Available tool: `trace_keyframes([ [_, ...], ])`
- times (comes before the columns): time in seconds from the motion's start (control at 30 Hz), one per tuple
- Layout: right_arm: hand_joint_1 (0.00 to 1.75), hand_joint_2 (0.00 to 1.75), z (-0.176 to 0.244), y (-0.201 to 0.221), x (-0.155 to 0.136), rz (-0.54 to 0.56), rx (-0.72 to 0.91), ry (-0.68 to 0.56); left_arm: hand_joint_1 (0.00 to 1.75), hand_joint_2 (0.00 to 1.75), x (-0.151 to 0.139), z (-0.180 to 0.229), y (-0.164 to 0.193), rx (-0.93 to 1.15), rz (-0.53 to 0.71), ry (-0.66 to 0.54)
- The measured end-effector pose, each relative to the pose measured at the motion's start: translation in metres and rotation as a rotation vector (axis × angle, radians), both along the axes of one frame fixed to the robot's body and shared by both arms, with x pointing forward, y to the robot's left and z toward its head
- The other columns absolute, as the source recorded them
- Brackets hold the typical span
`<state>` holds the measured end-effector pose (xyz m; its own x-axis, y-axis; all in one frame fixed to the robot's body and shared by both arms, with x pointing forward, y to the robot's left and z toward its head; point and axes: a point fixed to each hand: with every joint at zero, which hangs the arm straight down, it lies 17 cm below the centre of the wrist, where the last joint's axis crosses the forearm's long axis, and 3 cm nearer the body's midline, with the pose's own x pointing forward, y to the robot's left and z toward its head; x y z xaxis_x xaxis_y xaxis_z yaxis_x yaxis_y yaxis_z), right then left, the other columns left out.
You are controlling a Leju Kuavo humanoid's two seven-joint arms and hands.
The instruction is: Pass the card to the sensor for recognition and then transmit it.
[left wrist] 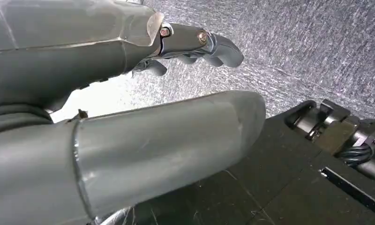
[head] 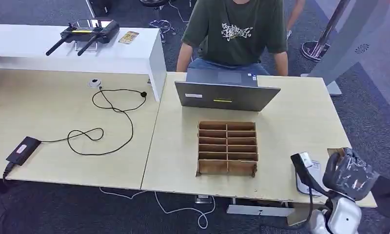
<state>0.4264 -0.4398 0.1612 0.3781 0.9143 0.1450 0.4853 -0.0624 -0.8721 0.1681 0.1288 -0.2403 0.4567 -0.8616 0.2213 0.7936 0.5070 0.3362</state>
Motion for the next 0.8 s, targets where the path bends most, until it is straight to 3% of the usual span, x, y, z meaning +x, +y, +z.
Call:
trace_keyframes([
  [0.8,1.75,1.75,0.009,0.012,-0.001,0.003,-0.018,-0.028,0.0,0.0,-0.002,0.0,-0.002,-0.01,-0.008,0.009],
])
